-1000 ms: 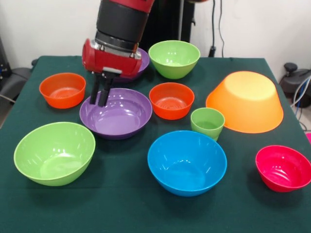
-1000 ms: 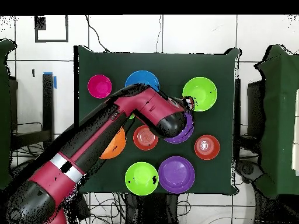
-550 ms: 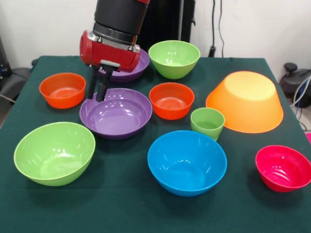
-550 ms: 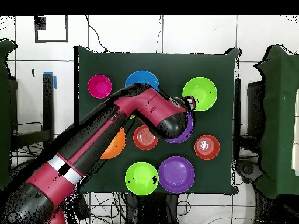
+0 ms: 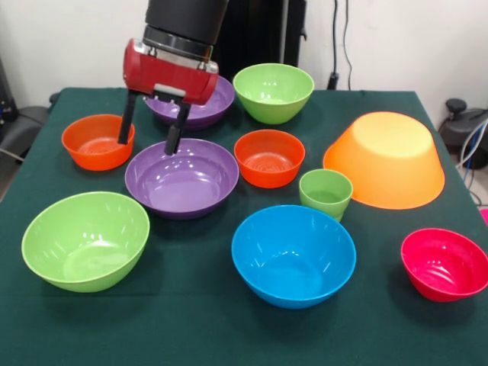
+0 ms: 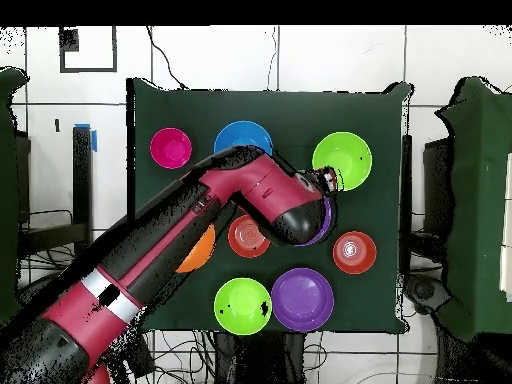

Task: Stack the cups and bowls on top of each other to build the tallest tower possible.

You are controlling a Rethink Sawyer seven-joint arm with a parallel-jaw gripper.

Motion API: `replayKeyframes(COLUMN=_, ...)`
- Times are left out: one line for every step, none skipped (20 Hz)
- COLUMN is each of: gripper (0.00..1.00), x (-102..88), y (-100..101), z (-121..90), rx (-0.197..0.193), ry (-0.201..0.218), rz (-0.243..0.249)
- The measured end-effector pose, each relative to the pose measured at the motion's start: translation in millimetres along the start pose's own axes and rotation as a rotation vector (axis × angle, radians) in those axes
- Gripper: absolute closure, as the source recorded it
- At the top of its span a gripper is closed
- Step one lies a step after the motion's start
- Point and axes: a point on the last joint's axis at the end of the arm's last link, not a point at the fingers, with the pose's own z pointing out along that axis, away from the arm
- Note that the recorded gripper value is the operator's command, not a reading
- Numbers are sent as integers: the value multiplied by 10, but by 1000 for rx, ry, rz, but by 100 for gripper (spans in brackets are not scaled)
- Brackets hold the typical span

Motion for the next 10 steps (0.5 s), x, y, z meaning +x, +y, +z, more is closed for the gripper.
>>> replayKeyframes(gripper=0, x=10, y=-8, z=-11, rx=1, ry=-1, rz=5)
replayKeyframes(gripper=0, x=20, y=-16, z=-22, rx=2, ry=-1, rz=9)
replayKeyframes(gripper=0, x=31, y=-25, z=-34, rx=3, ry=-1, rz=13)
replayKeyframes(gripper=0, x=37, y=-33, z=-44, rx=4, ry=-1, rz=16)
replayKeyframes(gripper=0, x=43, y=-41, z=-55, rx=5, ry=-1, rz=19)
replayKeyframes(gripper=0, x=44, y=-43, z=-58, rx=6, ry=-1, rz=19)
replayKeyframes(gripper=0, x=45, y=-45, z=-61, rx=6, ry=-2, rz=20)
replayKeyframes(gripper=0, x=44, y=-47, z=-64, rx=6, ry=-2, rz=21)
replayKeyframes(gripper=0, x=40, y=-46, z=-68, rx=5, ry=-4, rz=21)
replayKeyframes(gripper=0, x=40, y=-48, z=-71, rx=6, ry=-4, rz=22)
